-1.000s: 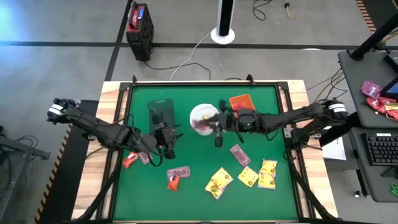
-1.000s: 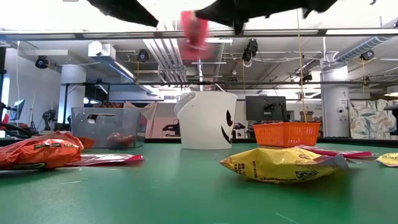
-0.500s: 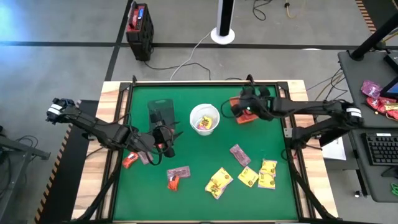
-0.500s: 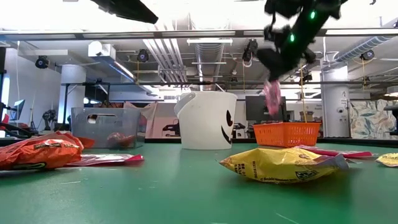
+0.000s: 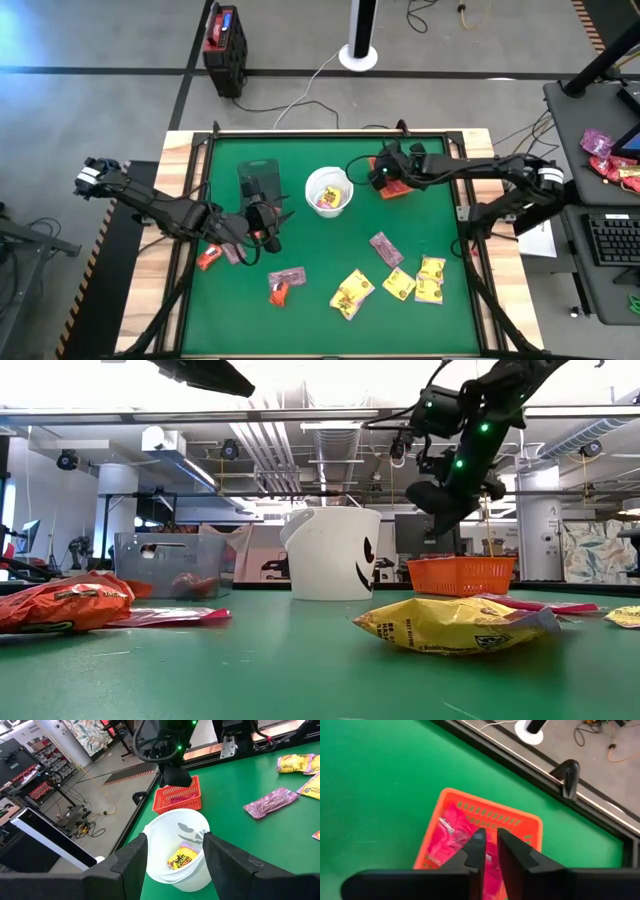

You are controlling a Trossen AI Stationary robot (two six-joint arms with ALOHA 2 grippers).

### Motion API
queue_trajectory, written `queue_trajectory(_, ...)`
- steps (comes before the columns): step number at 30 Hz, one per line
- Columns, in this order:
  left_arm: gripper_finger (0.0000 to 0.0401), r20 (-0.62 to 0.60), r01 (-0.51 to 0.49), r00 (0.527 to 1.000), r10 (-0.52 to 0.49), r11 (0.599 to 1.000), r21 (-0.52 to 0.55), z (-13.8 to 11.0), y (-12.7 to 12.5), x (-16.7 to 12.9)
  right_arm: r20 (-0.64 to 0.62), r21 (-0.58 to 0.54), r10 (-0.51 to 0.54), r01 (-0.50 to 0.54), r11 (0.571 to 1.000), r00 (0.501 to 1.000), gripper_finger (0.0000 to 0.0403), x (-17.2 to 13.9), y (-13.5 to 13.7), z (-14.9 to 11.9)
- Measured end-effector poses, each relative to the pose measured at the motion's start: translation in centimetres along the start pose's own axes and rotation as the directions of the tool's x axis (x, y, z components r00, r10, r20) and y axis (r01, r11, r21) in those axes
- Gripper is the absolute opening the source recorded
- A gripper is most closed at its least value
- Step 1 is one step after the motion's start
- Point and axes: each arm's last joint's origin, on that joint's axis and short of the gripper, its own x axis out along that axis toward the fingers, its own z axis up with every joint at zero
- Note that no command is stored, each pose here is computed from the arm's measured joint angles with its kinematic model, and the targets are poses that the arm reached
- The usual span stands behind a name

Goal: Sort candy by brand, put in halloween buckets
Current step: Put the yellow candy into the white bucket

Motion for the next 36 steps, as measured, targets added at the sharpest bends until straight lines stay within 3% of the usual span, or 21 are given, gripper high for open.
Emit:
queue_trajectory(3, 0.0176, -0.002, 0.000, 1.000, 0.000, 1.000, 0.002, 0.0, 0.0, 0.0, -0.006, 0.001, 0.069, -0.069, 0.998, 0.998, 0.0063, -0.7, 0.2, 0.0)
queue_trajectory(5, 0.0176, -0.008, 0.001, 1.000, -0.001, 1.000, 0.004, -0.1, 0.0, 0.0, -0.015, -0.010, 0.167, -0.167, 0.986, 0.986, 0.0073, -1.7, 0.5, 0.1)
queue_trajectory(8, 0.0176, -0.020, 0.003, 1.000, -0.003, 1.000, 0.005, -0.3, 0.0, 0.0, -0.046, -0.072, 0.366, -0.369, 0.927, 0.929, 0.0086, -3.6, 1.2, -0.1)
queue_trajectory(11, 0.0176, -0.030, 0.005, 1.000, -0.005, 1.000, 0.001, -0.4, -0.1, 0.0, -0.136, -0.187, 0.589, -0.604, 0.774, 0.797, 0.0097, -5.9, 2.6, -1.0)
queue_trajectory(14, 0.0176, -0.036, 0.018, 0.999, -0.017, 1.000, 0.006, -0.5, -0.1, 0.0, -0.235, -0.355, 0.701, -0.731, 0.583, 0.674, 0.0104, -8.1, 4.4, -2.9)
queue_trajectory(16, 0.0176, -0.035, 0.036, 0.999, -0.036, 0.999, 0.005, -0.5, -0.2, 0.0, -0.269, -0.431, 0.712, -0.742, 0.514, 0.649, 0.0109, -9.1, 5.6, -4.2)
queue_trajectory(18, 0.0176, -0.033, 0.054, 0.998, -0.054, 0.999, 0.002, -0.5, -0.2, 0.0, -0.292, -0.476, 0.707, -0.739, 0.477, 0.644, 0.0115, -9.9, 6.8, -5.5)
queue_trajectory(24, 0.0176, -0.034, 0.070, 0.997, -0.071, 0.997, -0.020, -0.5, -0.3, 0.0, -0.314, -0.481, 0.742, -0.773, 0.414, 0.593, 0.0155, -11.0, 10.4, -8.4)
queue_trajectory(30, 0.0176, -0.035, 0.070, 0.997, -0.071, 0.997, -0.019, -0.5, -0.3, -0.1, -0.318, -0.533, 0.752, -0.765, 0.362, 0.577, 0.0200, -10.3, 13.9, -11.0)
queue_trajectory(36, 0.0176, -0.034, 0.076, 0.996, -0.077, 0.997, -0.026, -0.5, -0.4, -0.2, -0.393, -0.473, 0.715, -0.794, 0.383, 0.579, 0.0204, -8.2, 15.9, -13.2)
